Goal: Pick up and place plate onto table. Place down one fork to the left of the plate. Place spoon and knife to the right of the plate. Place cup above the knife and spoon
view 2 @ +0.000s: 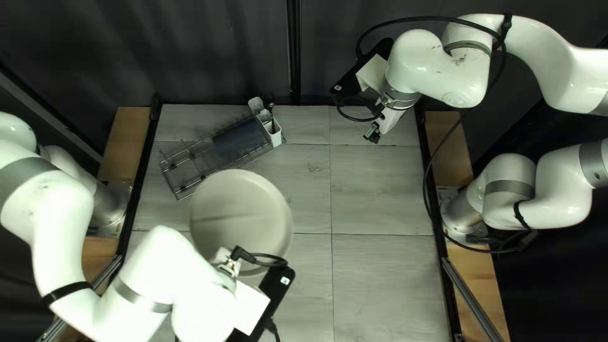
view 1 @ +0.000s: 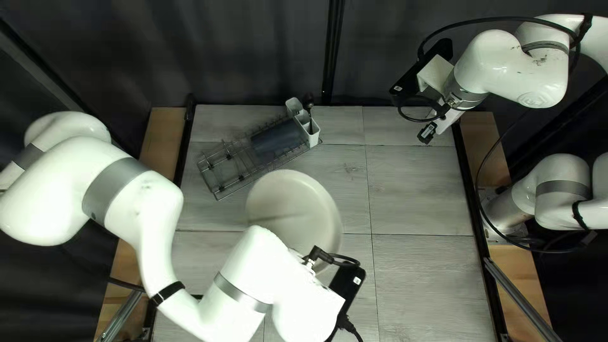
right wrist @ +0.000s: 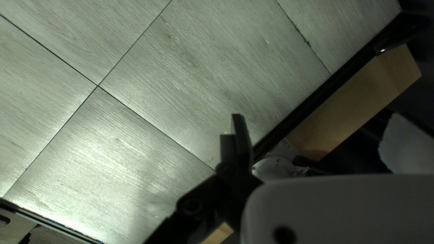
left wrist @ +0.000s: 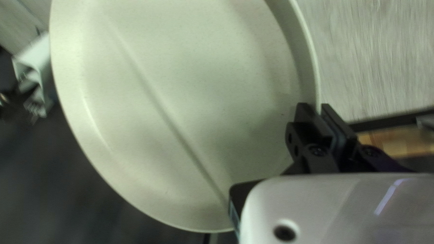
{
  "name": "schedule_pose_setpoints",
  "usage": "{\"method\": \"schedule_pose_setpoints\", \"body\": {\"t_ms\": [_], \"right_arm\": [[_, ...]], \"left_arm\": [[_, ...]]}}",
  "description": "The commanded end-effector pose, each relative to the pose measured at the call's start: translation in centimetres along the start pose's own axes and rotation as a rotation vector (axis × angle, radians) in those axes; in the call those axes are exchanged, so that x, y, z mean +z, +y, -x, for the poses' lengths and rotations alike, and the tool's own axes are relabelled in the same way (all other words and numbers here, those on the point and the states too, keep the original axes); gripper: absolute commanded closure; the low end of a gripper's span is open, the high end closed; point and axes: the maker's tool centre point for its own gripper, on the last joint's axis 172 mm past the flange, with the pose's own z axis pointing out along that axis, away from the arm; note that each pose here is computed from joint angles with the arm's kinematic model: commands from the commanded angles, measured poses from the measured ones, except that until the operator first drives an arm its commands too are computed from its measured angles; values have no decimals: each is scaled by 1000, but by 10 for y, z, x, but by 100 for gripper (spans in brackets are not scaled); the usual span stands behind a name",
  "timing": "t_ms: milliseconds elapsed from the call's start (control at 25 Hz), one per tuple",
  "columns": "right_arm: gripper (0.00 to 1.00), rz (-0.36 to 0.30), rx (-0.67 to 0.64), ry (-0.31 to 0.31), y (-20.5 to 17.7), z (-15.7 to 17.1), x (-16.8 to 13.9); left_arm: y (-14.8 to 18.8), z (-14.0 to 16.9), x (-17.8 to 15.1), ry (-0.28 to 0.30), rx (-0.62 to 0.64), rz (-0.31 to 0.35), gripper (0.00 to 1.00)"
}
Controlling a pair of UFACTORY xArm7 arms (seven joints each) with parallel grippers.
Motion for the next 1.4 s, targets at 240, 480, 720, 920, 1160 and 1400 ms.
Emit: {"method": "schedule_pose_setpoints", "body": {"t_ms": [240,480,720,920,1160,1400], "right_arm": [[0,0,0,0,0,0,0],[0,0,0,0,0,0,0],[0,0,0,0,0,0,0],[0,0,0,0,0,0,0],[0,0,0,0,0,0,0],[0,0,0,0,0,0,0]], "left_arm": [[1,-36,75,135,42,-13,100],[4,-51,96,179,54,-46,100],[-2,-73,127,203,88,-121,100],[-1,-84,148,232,106,-152,100],[7,-96,163,253,124,-160,100],[11,-96,183,253,125,-147,100]]}}
